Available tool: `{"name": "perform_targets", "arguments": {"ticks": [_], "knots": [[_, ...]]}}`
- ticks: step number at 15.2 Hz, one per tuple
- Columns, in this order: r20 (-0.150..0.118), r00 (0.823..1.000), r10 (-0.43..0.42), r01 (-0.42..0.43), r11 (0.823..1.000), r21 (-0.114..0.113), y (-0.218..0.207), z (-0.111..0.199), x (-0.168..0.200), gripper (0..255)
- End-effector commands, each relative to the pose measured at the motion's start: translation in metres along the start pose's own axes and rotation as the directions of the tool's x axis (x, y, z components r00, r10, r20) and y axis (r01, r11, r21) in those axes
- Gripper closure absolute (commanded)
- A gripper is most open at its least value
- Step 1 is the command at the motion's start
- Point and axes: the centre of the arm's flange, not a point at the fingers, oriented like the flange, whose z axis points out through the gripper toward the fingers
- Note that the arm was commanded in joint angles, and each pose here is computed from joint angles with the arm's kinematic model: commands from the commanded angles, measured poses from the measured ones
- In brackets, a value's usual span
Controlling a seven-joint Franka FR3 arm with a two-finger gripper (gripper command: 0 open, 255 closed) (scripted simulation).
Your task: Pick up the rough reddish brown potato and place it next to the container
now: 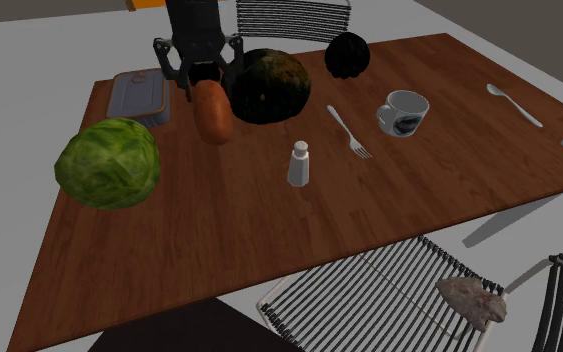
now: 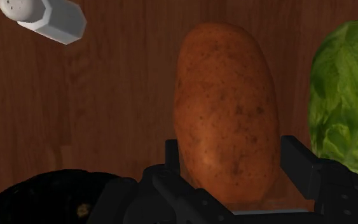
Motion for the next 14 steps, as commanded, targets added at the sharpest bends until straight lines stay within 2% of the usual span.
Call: {"name": "perform_targets", "arguments": {"ticks": [1, 12, 14], "knots": [[-0.001, 1.000, 0.001, -0.001, 1.000, 0.000, -0.017, 0.000, 0.023, 255], [-0.001, 1.000, 0.001, -0.001, 1.000, 0.000, -0.110, -0.009, 0.137, 255], [-0.001, 1.000, 0.001, -0.001, 1.000, 0.000, -0.110, 0.002, 0.138, 255]]}}
